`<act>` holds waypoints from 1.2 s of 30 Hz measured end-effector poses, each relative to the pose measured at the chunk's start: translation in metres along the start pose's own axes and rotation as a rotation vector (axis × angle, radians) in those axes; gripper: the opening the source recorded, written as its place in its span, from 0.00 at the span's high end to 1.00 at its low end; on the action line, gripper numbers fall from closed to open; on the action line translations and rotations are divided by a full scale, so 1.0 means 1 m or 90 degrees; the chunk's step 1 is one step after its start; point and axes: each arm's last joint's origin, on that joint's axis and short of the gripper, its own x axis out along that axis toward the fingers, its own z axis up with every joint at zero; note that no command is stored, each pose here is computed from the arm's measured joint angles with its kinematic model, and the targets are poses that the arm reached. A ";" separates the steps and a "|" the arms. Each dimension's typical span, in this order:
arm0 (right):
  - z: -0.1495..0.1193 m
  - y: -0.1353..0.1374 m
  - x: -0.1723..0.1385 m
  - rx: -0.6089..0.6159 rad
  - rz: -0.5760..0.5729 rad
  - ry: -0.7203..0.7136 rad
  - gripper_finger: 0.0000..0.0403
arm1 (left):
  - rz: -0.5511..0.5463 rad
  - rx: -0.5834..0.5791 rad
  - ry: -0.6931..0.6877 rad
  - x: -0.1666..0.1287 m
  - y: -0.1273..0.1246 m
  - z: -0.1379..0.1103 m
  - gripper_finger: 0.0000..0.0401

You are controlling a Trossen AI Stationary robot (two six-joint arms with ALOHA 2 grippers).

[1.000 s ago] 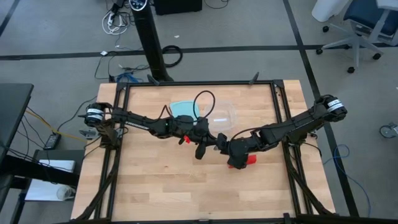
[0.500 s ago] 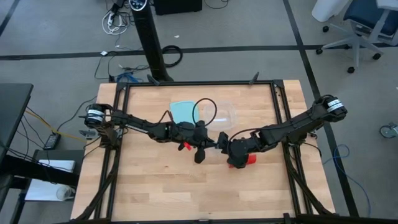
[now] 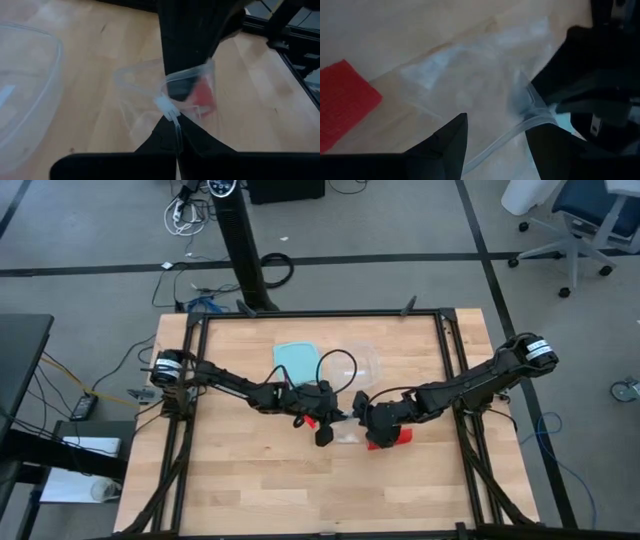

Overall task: Roll bandage
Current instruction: Put the red rolled bandage into the transparent zip lock bag

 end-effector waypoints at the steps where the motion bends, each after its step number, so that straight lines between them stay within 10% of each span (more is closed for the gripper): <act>1: 0.000 0.000 0.000 0.003 -0.004 0.004 0.52 | 0.000 0.000 0.000 0.000 0.000 0.000 1.00; 36: 0.031 0.013 -0.025 0.097 -0.119 0.022 0.53 | 0.017 0.016 0.009 0.000 0.001 -0.002 1.00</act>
